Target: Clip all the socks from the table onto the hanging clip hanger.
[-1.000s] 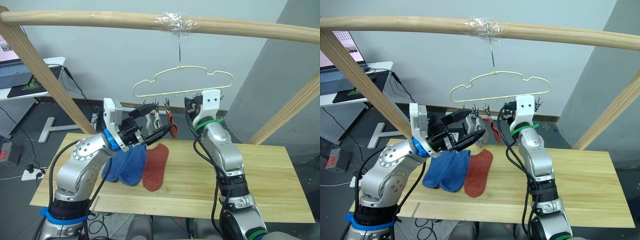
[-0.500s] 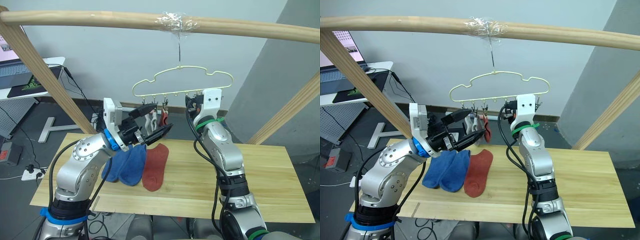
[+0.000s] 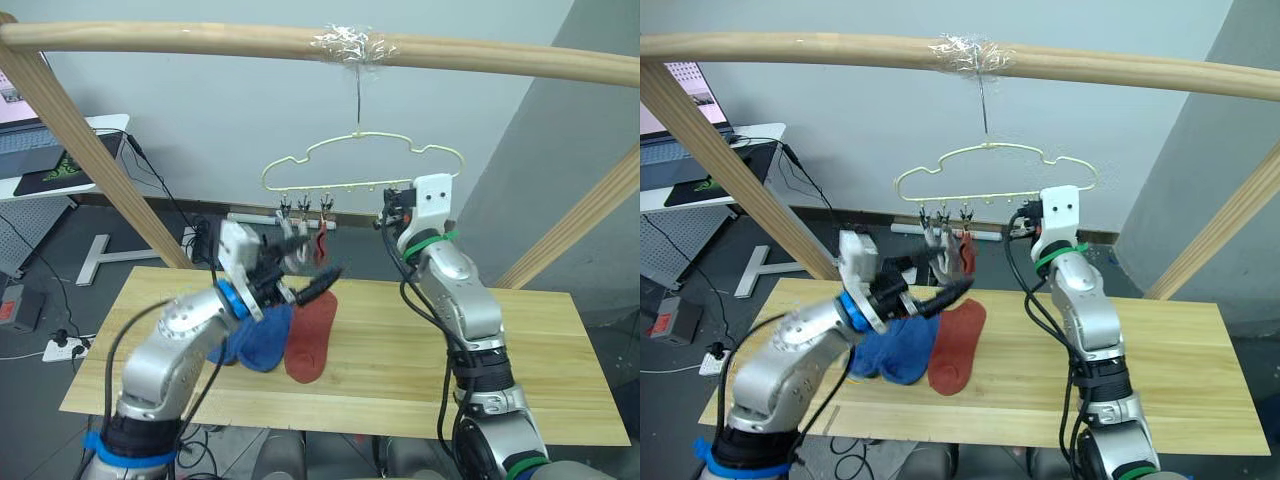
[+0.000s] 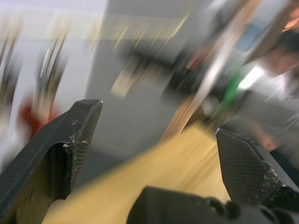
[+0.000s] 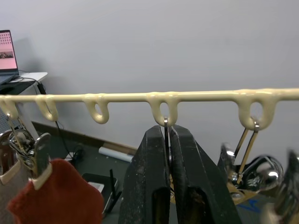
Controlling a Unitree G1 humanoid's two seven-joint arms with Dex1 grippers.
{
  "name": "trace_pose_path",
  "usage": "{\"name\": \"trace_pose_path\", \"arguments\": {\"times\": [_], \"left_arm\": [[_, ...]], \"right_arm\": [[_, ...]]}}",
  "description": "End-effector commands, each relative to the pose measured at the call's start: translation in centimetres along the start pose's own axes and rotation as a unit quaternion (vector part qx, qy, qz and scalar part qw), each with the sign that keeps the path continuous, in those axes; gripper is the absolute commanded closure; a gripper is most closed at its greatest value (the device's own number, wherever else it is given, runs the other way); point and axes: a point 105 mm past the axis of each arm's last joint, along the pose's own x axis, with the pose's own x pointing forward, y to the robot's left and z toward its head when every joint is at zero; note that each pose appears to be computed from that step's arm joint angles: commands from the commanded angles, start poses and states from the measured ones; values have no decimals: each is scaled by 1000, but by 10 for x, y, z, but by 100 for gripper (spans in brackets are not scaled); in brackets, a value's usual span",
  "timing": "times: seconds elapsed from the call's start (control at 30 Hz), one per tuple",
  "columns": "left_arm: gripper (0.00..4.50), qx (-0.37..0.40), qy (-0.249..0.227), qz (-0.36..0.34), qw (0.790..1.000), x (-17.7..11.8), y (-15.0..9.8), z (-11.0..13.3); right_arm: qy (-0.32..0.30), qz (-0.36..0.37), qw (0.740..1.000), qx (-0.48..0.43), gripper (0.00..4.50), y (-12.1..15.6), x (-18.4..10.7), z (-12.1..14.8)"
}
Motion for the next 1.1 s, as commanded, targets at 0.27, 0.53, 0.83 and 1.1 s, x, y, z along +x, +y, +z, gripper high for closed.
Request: {"name": "trace_pose_path", "arguments": {"times": [0.27,0.53,0.83,1.1], "left_arm": [[0,69,116,64,989,39,5,-85],[0,69,179,106,976,62,21,-123],[147,-25,220,66,973,55,5,-145],[389,-43,181,32,982,60,-12,-135]], "right_arm": [[26,34,999,18,448,2,-9,4],[35,28,999,23,448,4,-14,1],[31,16,999,30,450,-2,-13,4],[32,12,999,25,450,-12,-15,7]]}}
